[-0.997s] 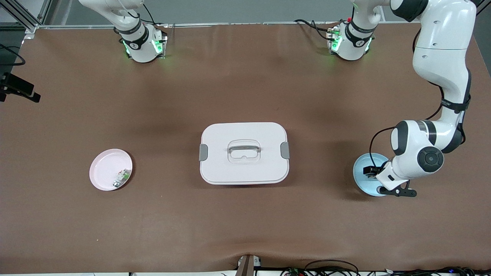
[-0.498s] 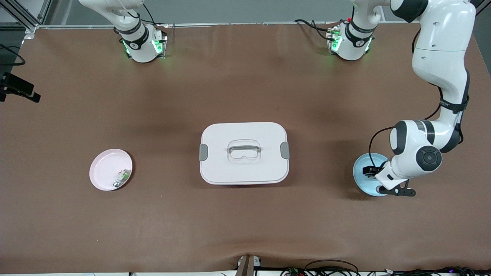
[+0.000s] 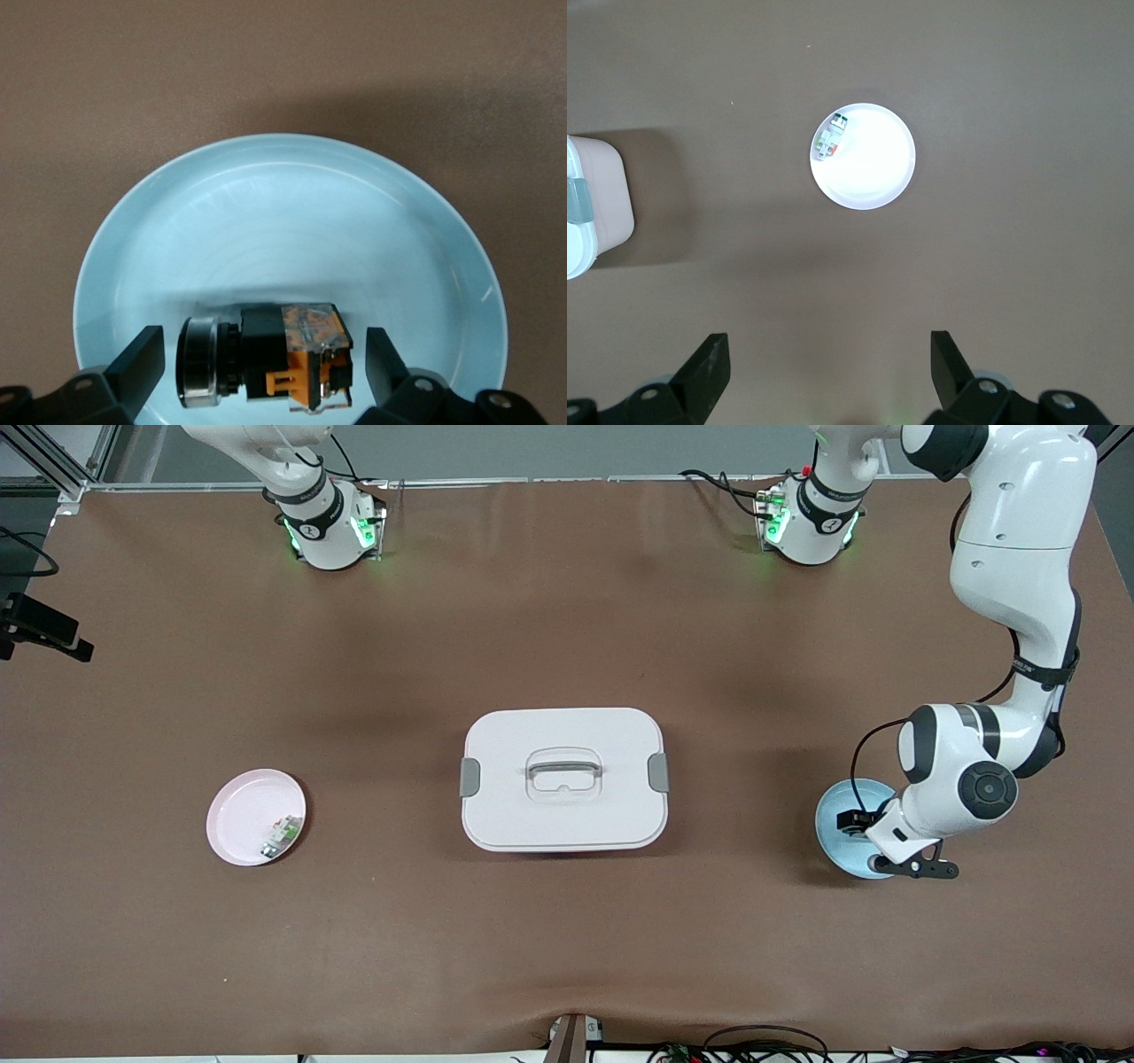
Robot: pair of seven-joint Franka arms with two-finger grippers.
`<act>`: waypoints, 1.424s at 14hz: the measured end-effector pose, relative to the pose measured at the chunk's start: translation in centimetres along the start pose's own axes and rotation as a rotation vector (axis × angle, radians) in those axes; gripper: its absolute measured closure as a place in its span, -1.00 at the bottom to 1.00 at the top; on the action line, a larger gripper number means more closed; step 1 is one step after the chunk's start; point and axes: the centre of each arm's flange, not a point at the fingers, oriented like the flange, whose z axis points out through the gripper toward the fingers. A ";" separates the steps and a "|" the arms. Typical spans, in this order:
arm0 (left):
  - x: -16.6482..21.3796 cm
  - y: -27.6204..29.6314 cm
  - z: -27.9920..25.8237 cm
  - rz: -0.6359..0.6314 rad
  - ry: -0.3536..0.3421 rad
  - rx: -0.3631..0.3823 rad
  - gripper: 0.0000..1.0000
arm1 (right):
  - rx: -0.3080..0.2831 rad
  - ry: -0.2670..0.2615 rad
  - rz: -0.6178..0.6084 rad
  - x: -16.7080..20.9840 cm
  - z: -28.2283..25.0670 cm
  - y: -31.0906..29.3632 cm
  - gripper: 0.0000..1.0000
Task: Transfer orange switch to right arm and place
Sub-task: 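Close the left gripper on the black-and-orange switch, then lift the switch with the left gripper and carry it over the box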
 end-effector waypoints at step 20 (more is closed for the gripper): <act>0.6 2.2 -3.1 -0.403 0.022 -0.064 -0.45 | 0.000 0.000 0.007 0.0 0.0 0.4 -1.00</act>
